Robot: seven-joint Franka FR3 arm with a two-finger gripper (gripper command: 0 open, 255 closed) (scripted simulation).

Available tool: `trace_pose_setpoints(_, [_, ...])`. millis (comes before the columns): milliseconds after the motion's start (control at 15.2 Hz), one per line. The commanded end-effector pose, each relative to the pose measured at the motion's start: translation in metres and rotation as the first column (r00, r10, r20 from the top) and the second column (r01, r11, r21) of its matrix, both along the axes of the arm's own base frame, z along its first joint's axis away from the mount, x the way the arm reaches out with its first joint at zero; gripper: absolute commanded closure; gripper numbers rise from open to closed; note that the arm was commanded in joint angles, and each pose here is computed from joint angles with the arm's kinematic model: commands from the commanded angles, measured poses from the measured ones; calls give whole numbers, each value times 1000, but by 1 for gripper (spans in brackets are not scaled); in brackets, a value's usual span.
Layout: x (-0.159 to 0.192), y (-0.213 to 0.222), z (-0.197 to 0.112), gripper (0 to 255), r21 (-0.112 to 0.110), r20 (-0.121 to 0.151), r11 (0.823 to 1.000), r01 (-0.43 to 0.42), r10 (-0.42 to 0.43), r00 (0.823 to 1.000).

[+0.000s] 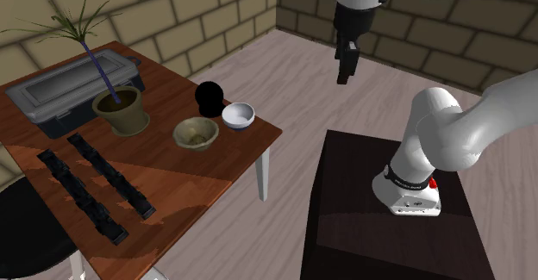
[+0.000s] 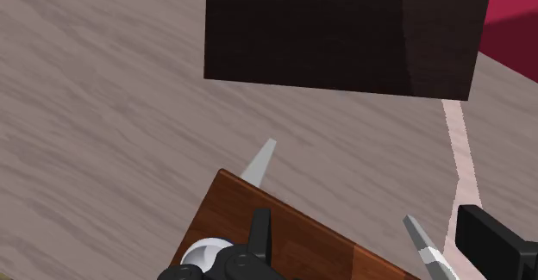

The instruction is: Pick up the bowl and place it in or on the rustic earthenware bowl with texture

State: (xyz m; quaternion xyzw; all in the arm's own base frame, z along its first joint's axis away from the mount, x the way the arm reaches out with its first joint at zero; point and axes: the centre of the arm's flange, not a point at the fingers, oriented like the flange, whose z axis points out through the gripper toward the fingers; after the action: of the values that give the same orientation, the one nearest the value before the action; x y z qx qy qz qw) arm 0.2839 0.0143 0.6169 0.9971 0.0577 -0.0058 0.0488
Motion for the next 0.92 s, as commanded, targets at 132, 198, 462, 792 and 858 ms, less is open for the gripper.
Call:
trace_pose_setpoints(132, [17, -5, -19, 0, -2, 3, 1000, 3, -3, 1000])
trace_pose_setpoints(198, [25, -8, -29, 0, -3, 4, 1000, 4, -4, 1000])
trace_pose_setpoints(462, [59, -18, -67, 0, -7, 10, 1000, 9, -9, 1000])
trace_pose_setpoints(792, [102, -31, -114, 0, -12, 18, 1000, 16, -15, 1000])
trace_pose_setpoints(858, [111, -34, -124, 0, -13, 19, 1000, 17, -17, 1000])
